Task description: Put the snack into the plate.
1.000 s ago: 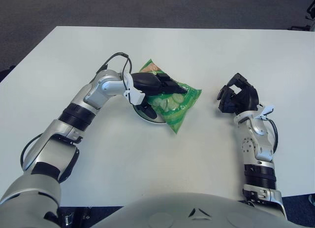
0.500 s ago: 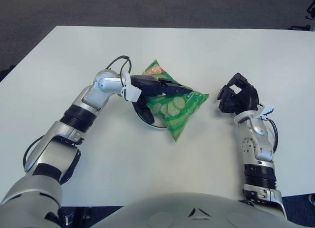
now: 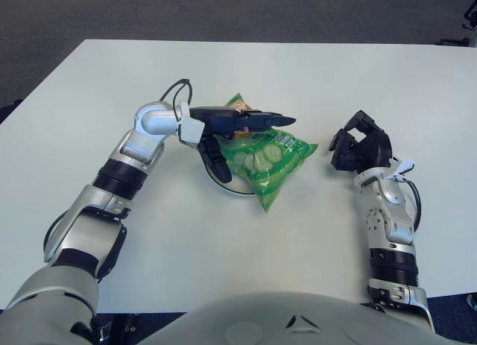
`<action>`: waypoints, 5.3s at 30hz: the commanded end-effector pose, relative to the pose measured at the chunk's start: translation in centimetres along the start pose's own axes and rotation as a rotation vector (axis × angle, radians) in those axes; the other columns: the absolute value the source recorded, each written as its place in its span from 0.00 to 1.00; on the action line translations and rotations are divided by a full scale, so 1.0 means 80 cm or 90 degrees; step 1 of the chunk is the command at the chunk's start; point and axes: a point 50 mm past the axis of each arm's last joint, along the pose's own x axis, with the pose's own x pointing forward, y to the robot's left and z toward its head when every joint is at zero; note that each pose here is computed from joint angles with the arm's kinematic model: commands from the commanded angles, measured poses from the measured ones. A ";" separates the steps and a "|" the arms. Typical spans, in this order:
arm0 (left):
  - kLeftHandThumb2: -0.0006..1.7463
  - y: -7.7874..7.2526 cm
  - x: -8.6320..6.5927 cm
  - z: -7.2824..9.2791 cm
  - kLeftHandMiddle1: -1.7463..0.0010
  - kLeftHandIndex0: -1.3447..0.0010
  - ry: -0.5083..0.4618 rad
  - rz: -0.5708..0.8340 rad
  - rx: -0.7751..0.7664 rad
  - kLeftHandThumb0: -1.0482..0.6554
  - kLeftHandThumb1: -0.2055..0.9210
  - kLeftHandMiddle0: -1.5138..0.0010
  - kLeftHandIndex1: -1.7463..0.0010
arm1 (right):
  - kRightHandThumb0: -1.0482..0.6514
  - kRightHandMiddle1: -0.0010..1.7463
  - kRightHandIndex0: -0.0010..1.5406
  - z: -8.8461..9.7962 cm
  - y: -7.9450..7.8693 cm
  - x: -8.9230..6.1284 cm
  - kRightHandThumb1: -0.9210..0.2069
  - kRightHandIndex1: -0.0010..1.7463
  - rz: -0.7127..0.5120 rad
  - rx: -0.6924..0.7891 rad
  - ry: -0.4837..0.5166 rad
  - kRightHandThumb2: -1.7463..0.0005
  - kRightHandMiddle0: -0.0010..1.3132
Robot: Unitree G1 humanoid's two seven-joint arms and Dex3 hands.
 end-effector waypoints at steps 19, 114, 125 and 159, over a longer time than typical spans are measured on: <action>0.13 0.041 -0.044 0.007 1.00 1.00 -0.067 0.149 -0.063 0.07 0.98 1.00 1.00 | 0.61 1.00 0.59 -0.044 -0.013 -0.021 0.89 0.97 -0.036 0.020 0.082 0.00 0.53; 0.85 -0.148 -0.155 -0.093 0.00 0.46 0.357 1.086 -0.484 0.30 0.34 0.10 0.00 | 0.61 1.00 0.58 -0.046 -0.018 -0.017 0.87 0.99 -0.030 -0.002 0.097 0.00 0.52; 0.82 -0.161 -0.154 -0.098 0.00 0.49 0.402 1.041 -0.507 0.31 0.38 0.11 0.00 | 0.61 1.00 0.57 -0.046 -0.018 -0.018 0.87 1.00 -0.018 -0.009 0.095 0.00 0.52; 0.80 -0.190 -0.133 -0.095 0.00 0.50 0.382 0.895 -0.596 0.32 0.41 0.13 0.00 | 0.61 1.00 0.58 -0.044 -0.025 -0.022 0.87 0.99 -0.015 -0.013 0.095 0.00 0.52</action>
